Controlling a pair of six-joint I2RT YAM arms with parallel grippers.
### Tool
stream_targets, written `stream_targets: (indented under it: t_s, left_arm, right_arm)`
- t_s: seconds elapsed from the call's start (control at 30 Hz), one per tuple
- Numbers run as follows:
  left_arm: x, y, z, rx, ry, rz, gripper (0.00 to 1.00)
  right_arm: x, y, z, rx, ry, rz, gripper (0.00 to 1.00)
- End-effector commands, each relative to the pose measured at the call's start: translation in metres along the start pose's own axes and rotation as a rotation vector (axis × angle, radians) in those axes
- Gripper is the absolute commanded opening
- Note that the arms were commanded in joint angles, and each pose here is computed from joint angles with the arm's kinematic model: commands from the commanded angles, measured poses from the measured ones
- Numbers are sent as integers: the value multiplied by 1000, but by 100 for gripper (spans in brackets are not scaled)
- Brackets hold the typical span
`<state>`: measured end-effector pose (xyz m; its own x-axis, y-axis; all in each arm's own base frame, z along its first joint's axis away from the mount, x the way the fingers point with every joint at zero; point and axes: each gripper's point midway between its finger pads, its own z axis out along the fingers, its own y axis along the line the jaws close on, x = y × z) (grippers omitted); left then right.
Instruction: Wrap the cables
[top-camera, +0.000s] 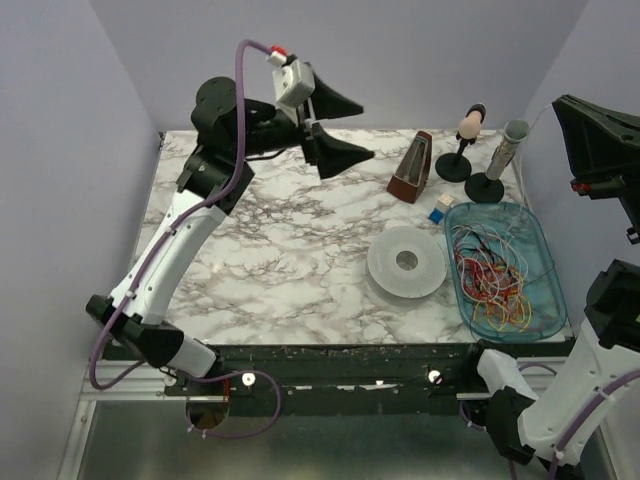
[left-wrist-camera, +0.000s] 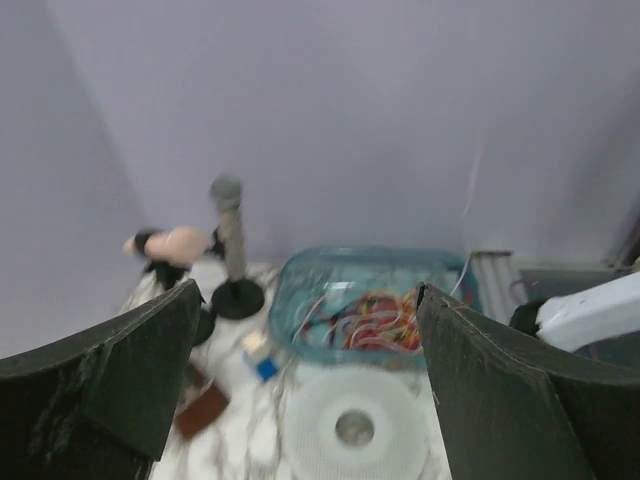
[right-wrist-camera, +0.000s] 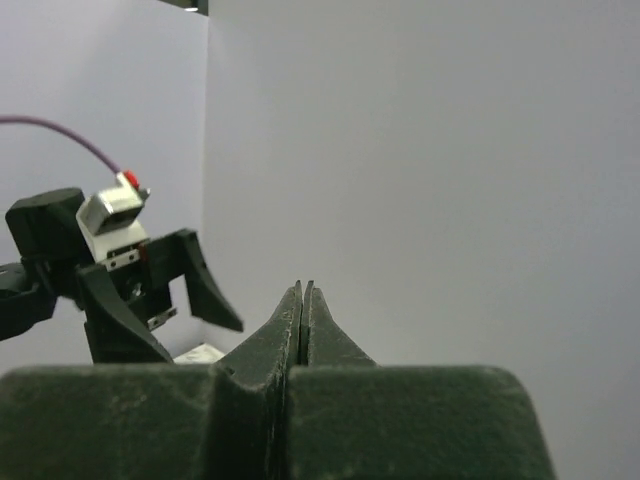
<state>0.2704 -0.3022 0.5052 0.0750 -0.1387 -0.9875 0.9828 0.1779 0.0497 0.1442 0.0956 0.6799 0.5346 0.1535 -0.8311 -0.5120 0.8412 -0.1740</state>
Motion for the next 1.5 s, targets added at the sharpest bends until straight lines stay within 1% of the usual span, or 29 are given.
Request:
stream_targets:
  t_s: [0.0,0.13,0.2,0.33,0.4,0.47,0.53,0.6,0.73,0.77,0.8,0.83,0.87,0.93,0.97,1.0,1.03,1.07,1.13,1.2,1.27,1.37,1.47]
  left_arm:
    - [-73,-63,59,252,-168,25,98]
    - [-85,-93,106,369,-241,-58,99]
    - [-78,-99,120,404,-266,-82,99]
    - [-62,-121,146,443,-269,-104,99]
    - [-55,-124,161,419,-282,-111,99]
    - [-55,-116,174,352,-312,-131,98]
    - [-56,-105,182,300,-340,-150,95]
    - [-58,-103,188,284,-356,-142,90]
    - [-51,-117,194,329,-348,-142,66]
    - [-49,-119,195,337,-345,-139,55]
    - [-47,-119,196,330,-341,-144,38]
    - [-47,-117,197,321,-334,-156,14]
    - [-48,-115,195,311,-326,-159,0]
    - [-50,-106,191,286,-303,-166,0]
    - [-59,-100,186,268,-312,-159,0]
    - [-70,-93,179,244,-323,-146,0]
    - [-80,-85,171,215,-334,-128,0]
    - [-95,-75,160,180,-358,-91,0]
    - [-131,-54,133,89,-411,7,0]
    - [-168,-30,100,-41,-473,129,0]
    - [-207,-1,57,-232,-536,282,0]
    - [-261,27,-6,-541,-619,540,0]
    - [-305,23,-60,-757,-686,793,0]
  right_arm:
    - [22,3,4,-92,55,154,1]
    - [34,-1,2,-77,79,180,1]
    - [36,0,0,-69,82,180,1]
    - [47,0,-3,-77,95,213,1]
    - [52,0,-5,-75,104,229,1]
    - [55,1,-6,-86,113,238,1]
    - [53,9,-8,-113,114,235,1]
    - [54,14,-9,-127,114,234,1]
    - [63,16,-13,-134,131,257,1]
    - [65,14,-14,-130,134,263,1]
    - [68,13,-14,-129,140,269,1]
    - [69,14,-15,-127,141,273,1]
    - [72,11,-15,-119,144,273,1]
    - [78,4,-16,-76,154,268,1]
    - [84,-3,-17,-33,165,277,5]
    - [92,-13,-19,20,176,287,22]
    - [101,-22,-21,66,193,298,51]
    - [111,-31,-23,114,209,310,68]
    - [129,-43,-29,172,243,319,87]
    - [142,-48,-34,196,267,319,96]
    - [150,-50,-38,203,286,304,100]
    - [167,-56,-43,212,318,296,100]
    - [187,-62,-48,229,349,318,100]
